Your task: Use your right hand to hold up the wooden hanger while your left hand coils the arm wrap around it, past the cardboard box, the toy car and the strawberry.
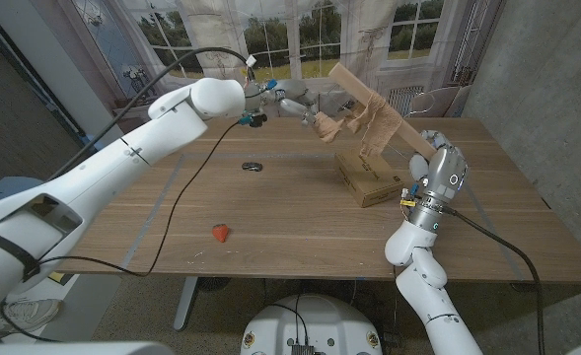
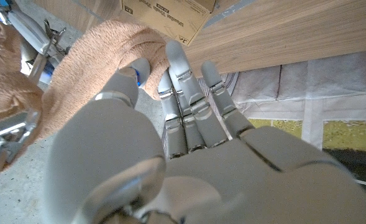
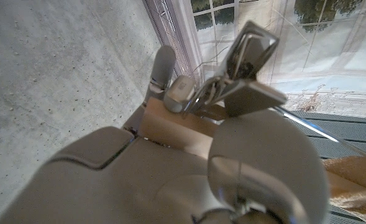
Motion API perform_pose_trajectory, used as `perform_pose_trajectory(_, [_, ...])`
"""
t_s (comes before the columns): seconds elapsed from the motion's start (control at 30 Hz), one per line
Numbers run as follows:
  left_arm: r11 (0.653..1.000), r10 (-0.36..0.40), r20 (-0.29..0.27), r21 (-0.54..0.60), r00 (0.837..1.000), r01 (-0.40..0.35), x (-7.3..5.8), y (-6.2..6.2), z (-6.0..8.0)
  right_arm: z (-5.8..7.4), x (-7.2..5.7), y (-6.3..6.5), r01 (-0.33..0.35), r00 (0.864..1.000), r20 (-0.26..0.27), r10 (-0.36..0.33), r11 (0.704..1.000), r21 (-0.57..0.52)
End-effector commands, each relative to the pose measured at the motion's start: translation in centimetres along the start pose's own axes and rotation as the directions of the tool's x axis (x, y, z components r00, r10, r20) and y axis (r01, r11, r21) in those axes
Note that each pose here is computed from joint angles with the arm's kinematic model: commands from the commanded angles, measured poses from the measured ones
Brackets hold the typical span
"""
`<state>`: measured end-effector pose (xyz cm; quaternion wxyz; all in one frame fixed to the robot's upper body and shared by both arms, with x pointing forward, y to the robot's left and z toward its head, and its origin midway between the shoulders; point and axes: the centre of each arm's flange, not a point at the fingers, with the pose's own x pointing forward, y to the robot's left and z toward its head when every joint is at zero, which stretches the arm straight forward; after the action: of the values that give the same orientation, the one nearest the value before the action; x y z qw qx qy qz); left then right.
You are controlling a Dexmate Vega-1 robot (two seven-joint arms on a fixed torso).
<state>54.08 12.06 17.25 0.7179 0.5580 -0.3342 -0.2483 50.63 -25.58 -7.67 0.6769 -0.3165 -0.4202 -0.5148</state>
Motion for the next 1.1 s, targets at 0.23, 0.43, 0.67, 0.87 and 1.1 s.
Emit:
perform_pose_trajectory(0.23, [0.989, -0.126, 0.144, 0.098, 0.982, 0.112, 0.7, -4.0, 4.3, 0.7, 0.7, 1.0, 0.025, 0.996, -0.082, -0.028, 0.999, -0.041])
perform_pose_trajectory(0.43, [0.984, -0.154, 0.165, 0.113, 0.974, 0.137, 1.2, -4.7, 4.9, 1.0, 1.1, 1.4, 0.025, 0.996, -0.089, -0.03, 0.998, -0.056])
perform_pose_trajectory(0.67, [0.978, -0.175, 0.186, 0.147, 0.967, 0.149, 1.6, -5.3, 5.8, 1.6, 1.4, 2.0, 0.015, 0.996, -0.091, -0.022, 0.997, -0.077])
perform_pose_trajectory(0.87, [0.971, -0.153, 0.214, 0.214, 0.965, 0.107, 1.4, -5.3, 7.4, 1.9, 1.7, 2.8, -0.006, 0.996, -0.093, -0.004, 0.995, -0.103])
perform_pose_trajectory(1.1, [0.968, -0.11, 0.28, 0.25, 0.954, 0.038, 0.5, -4.9, 9.2, 1.9, 1.9, 3.9, -0.038, 0.994, -0.103, 0.023, 0.988, -0.148])
